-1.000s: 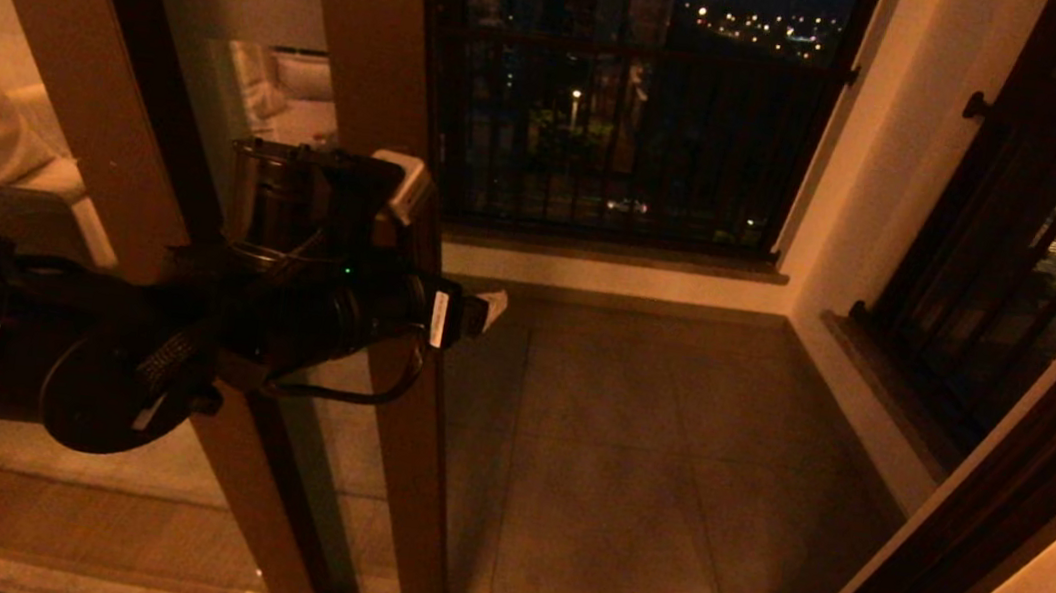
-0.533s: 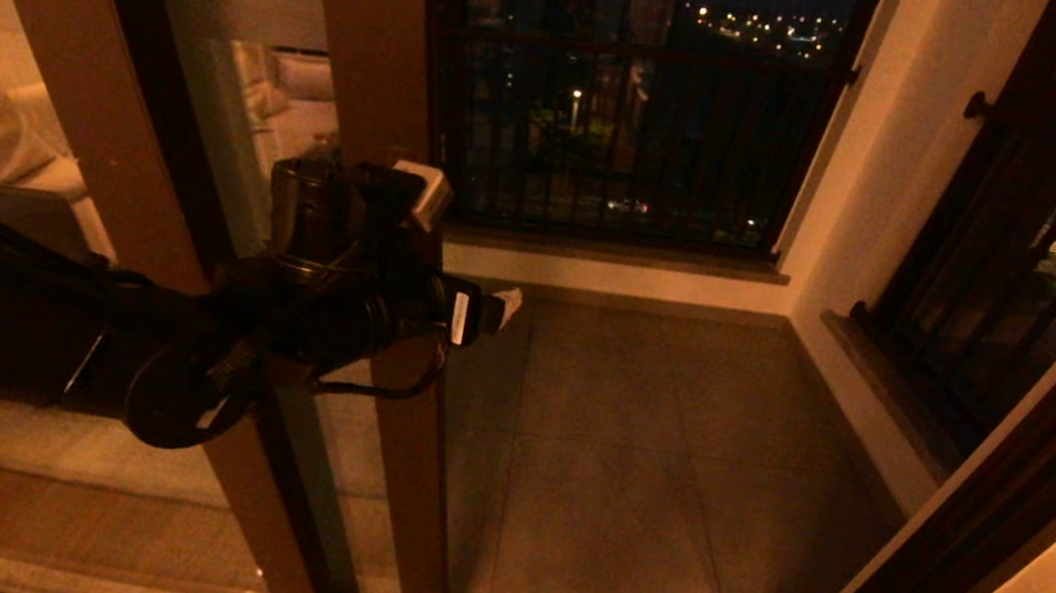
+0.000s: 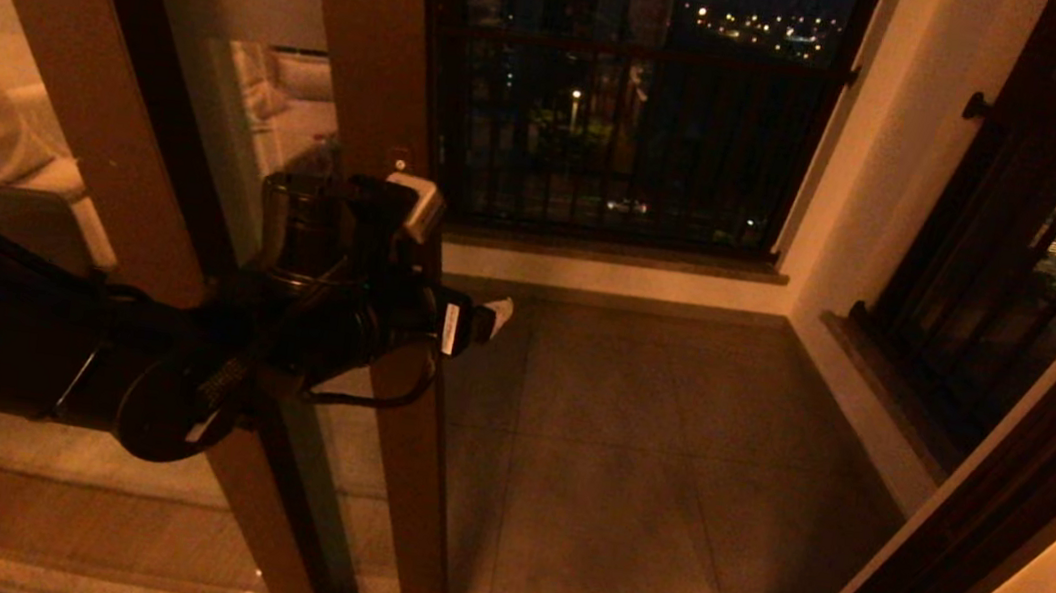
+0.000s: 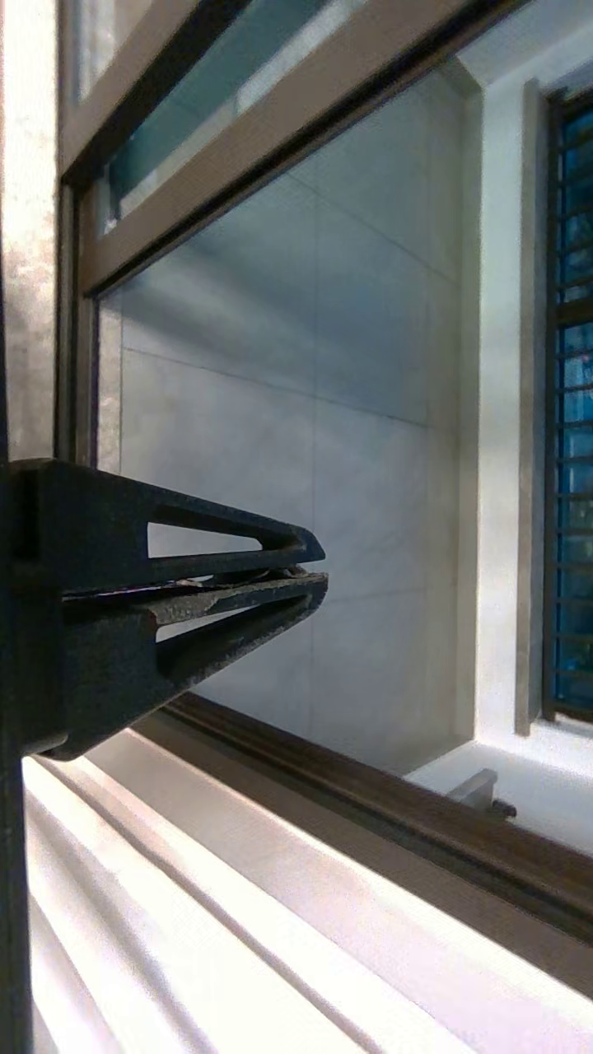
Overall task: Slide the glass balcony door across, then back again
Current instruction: Close the slid door
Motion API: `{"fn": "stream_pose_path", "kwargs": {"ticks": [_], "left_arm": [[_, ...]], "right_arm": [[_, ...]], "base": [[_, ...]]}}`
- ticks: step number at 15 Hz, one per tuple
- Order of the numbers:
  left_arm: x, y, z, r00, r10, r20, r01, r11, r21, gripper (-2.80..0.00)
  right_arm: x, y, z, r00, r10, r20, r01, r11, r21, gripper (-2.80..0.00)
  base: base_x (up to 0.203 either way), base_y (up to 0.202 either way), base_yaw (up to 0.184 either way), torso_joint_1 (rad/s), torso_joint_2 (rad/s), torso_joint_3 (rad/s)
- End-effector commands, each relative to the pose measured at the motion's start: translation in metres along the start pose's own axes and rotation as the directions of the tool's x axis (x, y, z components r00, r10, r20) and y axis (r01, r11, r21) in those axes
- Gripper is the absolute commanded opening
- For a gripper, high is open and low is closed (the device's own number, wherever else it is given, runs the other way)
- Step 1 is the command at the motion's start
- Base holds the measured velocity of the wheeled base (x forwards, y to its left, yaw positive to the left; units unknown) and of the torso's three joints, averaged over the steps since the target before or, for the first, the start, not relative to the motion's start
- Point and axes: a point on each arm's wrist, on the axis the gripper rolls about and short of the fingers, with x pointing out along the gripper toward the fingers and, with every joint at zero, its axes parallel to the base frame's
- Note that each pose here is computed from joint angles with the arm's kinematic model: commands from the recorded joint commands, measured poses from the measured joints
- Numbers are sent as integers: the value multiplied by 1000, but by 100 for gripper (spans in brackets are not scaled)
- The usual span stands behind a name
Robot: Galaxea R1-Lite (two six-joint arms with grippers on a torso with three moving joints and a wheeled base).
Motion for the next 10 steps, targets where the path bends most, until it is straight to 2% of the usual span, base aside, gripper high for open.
{"fn": "stream_pose_path", "kwargs": {"ticks": [1, 4, 10], "left_arm": [[-5, 3, 5, 1000, 8, 17, -8, 1000, -4, 0], [-8, 5, 10, 999, 12, 34, -12, 1000, -7, 0], [10, 6, 6, 1000, 15, 26, -15, 1000, -10, 0]], "right_arm": [[0, 0, -1, 1000, 1, -3, -1, 1000, -1, -280], [0, 0, -1, 1000, 1, -2, -1, 1000, -1, -280], [0, 0, -1, 1000, 2, -3, -2, 1000, -1, -280]], "base": [[0, 0, 0, 0, 0, 0], [0, 0, 0, 0, 0, 0], [0, 0, 0, 0, 0, 0]]}}
